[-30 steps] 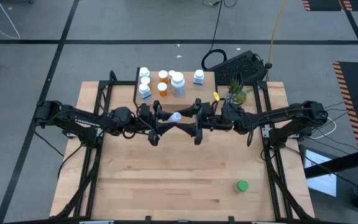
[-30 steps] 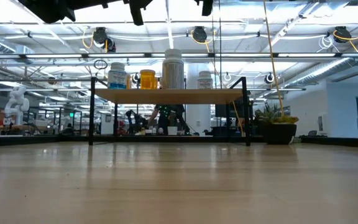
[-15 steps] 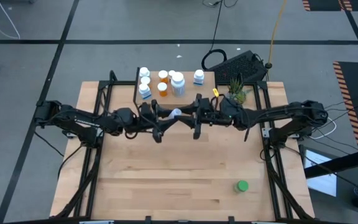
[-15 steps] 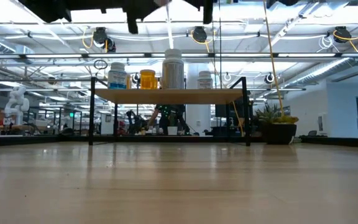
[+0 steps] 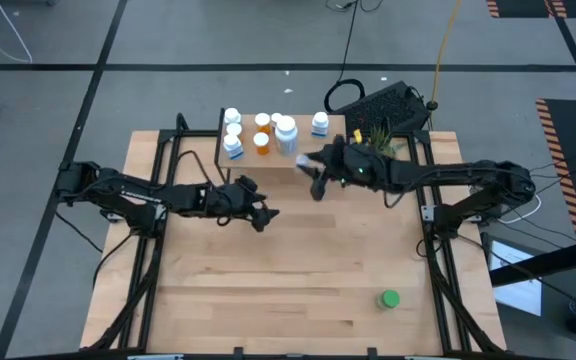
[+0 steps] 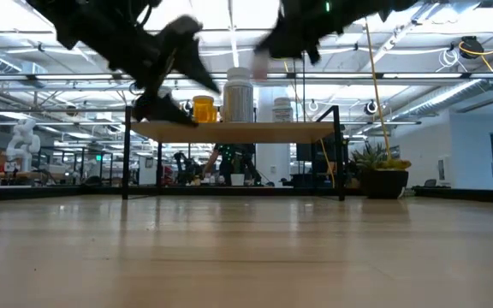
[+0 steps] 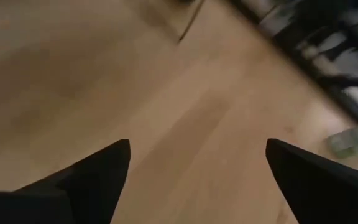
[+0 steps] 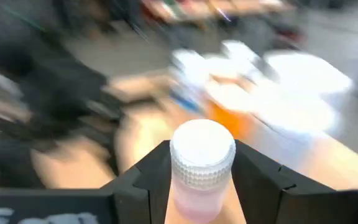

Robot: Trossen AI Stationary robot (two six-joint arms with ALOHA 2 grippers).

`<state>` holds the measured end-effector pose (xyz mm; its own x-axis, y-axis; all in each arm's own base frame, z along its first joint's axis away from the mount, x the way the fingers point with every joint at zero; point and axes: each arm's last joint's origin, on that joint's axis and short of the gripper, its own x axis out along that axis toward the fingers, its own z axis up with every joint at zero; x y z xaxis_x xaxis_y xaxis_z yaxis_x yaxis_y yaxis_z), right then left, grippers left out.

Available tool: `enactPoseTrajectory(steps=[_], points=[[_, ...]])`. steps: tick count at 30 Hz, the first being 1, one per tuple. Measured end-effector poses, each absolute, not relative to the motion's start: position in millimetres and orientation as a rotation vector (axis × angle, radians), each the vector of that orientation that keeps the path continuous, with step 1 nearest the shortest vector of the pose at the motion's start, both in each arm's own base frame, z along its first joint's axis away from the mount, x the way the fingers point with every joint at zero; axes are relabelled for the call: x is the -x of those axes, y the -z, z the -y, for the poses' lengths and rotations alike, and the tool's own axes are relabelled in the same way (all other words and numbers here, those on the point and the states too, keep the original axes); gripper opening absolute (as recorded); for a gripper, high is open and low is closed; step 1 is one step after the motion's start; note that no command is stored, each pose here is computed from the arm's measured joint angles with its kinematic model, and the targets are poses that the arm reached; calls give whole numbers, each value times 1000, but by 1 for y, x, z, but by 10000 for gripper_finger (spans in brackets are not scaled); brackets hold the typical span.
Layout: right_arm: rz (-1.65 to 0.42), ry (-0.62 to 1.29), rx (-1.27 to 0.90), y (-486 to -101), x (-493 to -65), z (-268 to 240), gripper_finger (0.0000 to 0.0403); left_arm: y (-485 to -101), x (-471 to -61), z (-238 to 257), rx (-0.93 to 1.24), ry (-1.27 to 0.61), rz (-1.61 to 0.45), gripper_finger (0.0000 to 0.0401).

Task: Pick and place medicine bottles onto shelf by color
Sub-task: Put the transparent pill bottle on the shelf

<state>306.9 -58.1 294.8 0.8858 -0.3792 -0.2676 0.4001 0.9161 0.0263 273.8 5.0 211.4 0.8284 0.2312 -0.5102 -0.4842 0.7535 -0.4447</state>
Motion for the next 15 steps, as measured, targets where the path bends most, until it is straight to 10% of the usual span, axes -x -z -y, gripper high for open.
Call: enactPoseTrajectory(steps=[15], points=[[-420,547,-51,-275,-281,129,152,-209,-272,-8,603,-490,-446,345]])
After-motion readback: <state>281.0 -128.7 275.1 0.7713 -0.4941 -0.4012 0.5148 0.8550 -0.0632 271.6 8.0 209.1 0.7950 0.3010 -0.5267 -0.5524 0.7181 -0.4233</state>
